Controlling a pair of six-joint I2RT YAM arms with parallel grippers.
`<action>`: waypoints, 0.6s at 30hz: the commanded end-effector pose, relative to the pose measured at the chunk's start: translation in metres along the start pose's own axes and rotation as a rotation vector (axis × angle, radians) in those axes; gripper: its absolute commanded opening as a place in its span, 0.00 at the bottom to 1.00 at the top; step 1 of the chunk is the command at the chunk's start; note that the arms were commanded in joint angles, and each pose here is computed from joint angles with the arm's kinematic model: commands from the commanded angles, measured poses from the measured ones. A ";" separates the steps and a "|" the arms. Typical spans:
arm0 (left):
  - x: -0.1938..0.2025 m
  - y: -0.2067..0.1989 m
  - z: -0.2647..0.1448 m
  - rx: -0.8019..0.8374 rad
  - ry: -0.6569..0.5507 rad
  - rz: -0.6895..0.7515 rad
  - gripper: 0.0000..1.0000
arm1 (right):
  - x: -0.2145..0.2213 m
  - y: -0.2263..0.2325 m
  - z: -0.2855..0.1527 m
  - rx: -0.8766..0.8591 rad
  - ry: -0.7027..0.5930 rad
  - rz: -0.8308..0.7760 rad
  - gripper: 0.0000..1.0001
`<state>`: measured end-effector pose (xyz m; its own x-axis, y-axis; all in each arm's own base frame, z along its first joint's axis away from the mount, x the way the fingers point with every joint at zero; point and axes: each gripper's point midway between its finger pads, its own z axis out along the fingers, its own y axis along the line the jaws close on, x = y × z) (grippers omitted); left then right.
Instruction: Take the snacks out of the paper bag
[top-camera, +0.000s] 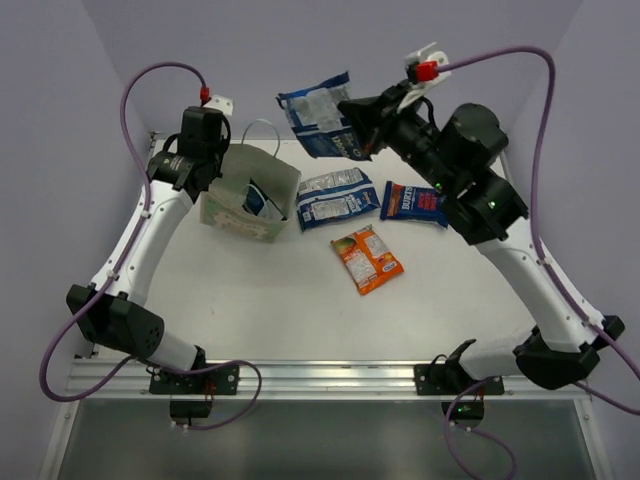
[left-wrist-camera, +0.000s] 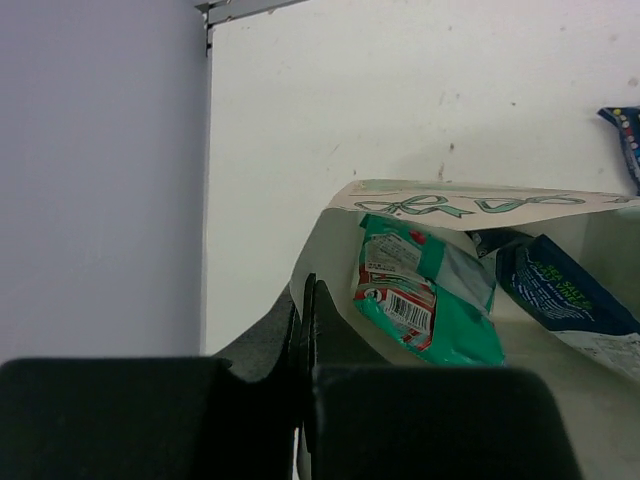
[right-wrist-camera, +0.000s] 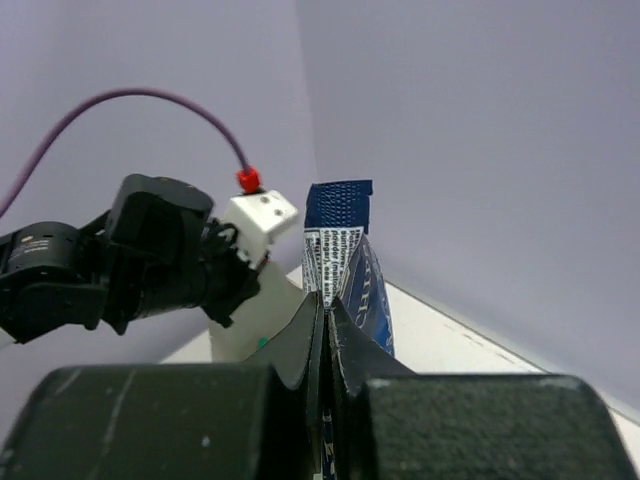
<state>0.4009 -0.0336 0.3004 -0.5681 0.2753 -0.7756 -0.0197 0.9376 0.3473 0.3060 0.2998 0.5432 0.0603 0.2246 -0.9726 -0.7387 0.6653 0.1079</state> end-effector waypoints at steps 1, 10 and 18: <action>-0.032 0.031 0.001 -0.125 -0.081 -0.054 0.00 | 0.015 -0.046 -0.030 0.216 0.018 0.050 0.00; -0.056 0.051 0.008 -0.202 -0.136 -0.031 0.00 | 0.156 -0.030 -0.090 0.145 0.383 0.203 0.00; -0.081 0.039 0.002 -0.092 -0.262 0.073 0.00 | 0.252 0.083 -0.106 -0.346 0.594 0.518 0.00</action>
<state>0.4409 -0.0140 0.3217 -0.5062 0.3525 -0.7871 -0.0674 0.8937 0.4435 0.2209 0.3076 0.2659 -0.5841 -0.0753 -0.8082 -0.7040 0.5427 0.4581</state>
